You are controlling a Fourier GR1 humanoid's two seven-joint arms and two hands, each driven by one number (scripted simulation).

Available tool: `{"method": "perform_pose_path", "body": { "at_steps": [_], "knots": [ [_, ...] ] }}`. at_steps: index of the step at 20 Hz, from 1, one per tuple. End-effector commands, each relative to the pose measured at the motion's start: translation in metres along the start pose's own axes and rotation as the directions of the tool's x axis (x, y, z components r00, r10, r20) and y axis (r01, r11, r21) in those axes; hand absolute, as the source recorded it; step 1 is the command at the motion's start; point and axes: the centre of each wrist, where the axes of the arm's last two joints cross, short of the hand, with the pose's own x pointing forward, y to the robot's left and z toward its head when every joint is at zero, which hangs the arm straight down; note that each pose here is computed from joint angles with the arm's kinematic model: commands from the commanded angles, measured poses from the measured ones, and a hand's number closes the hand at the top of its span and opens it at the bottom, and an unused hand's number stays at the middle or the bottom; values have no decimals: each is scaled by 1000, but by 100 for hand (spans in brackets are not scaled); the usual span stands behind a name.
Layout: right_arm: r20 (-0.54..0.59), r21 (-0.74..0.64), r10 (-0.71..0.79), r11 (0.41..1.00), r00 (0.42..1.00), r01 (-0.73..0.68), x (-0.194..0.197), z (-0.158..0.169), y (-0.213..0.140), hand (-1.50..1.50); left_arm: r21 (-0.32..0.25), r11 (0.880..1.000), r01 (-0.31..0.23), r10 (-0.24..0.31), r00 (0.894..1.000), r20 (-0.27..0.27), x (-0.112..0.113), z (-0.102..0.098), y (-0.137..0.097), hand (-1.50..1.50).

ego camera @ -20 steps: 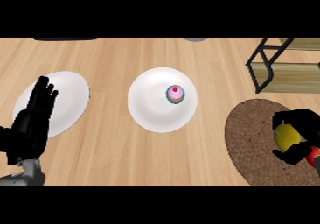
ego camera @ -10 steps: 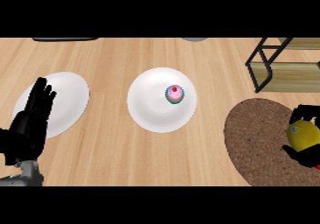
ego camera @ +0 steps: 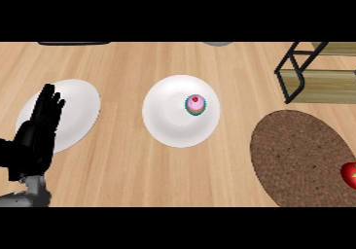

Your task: Pick the lemon from the placemat and place it in the tiered shelf

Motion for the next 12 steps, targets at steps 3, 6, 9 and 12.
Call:
{"method": "perform_pose_path", "body": {
  "at_steps": [3, 6, 9, 12],
  "knots": [
    [-70, -133, -1, 991, 998, -8, 6, 3, -66, 150, -17, 1000, 4, -3, 1000, 12, 3, 9, 13, 0],
    [-94, -162, -20, 987, 995, 5, 17, -14, -71, 150, -25, 1000, 3, -2, 1000, 15, 11, 0, -26, 0],
    [-85, -179, -22, 984, 996, 7, -11, -29, -80, 150, -23, 1000, -5, 5, 1000, 2, -3, -2, 1, 0],
    [-98, -212, -49, 977, 994, 27, 5, -45, -64, 150, -21, 1000, 2, -1, 1000, 23, 7, 4, -8, 0]
  ]
}}
